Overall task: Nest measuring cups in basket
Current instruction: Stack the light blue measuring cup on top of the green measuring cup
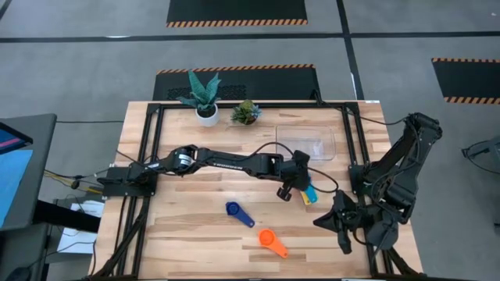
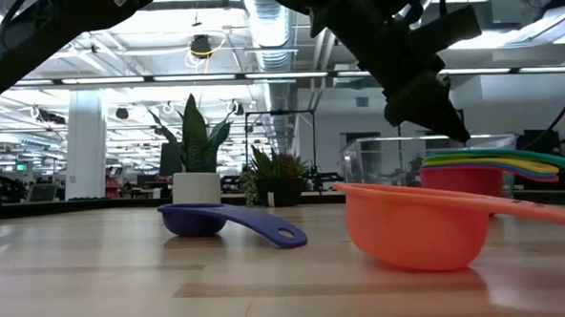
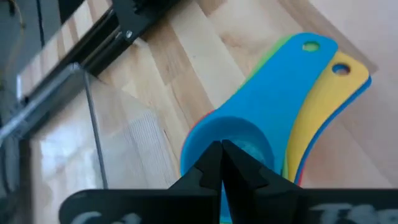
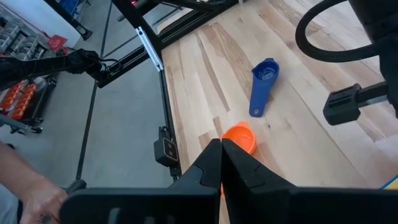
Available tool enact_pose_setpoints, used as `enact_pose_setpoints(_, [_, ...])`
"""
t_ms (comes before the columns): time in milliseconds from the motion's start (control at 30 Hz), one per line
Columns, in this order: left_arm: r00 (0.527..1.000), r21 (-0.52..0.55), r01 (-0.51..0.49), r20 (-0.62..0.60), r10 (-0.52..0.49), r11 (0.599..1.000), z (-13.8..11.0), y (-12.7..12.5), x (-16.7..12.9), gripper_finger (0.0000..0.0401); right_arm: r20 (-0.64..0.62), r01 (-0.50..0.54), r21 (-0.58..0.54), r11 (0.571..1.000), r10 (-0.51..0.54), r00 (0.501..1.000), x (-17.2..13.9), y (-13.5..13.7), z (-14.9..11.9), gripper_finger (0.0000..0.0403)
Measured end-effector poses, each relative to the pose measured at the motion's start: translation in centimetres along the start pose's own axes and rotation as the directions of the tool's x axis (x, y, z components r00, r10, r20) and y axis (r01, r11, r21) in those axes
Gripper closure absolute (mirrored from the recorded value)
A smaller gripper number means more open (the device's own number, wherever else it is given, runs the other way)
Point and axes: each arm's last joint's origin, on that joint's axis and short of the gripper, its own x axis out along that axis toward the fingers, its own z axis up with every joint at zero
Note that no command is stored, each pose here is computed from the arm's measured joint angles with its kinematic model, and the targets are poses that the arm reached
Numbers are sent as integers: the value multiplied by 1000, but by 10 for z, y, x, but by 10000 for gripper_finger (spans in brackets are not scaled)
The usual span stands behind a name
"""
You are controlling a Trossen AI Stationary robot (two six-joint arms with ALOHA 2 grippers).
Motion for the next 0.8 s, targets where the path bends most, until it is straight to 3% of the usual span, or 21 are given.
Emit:
enact_pose_setpoints(100, [1000, -21, 17, -19, -18, 1000, -2, -1, 0, 401, 0, 0, 0, 1000, 0, 1000, 0, 0, 0, 379])
enact_pose_setpoints(233, [1000, 95, 20, -21, -18, 995, -2, -2, 0, 401, 0, 0, 0, 1000, 0, 1000, 0, 0, 0, 380])
enact_pose_setpoints(367, [1000, -9, 20, 6, -20, 1000, -1, 0, 0, 401, 0, 0, 0, 1000, 0, 1000, 0, 0, 0, 377])
enact_pose_setpoints(500, [999, 89, 41, -20, -40, 995, -8, -6, 12, 401, -1, 1, -1, 1000, -1, 1000, 0, 0, 0, 377])
enact_pose_setpoints(800, [999, 90, 22, -27, -19, 996, -5, -18, 20, 401, 1, -1, 2, 1000, 1, 1000, 0, 0, 0, 379])
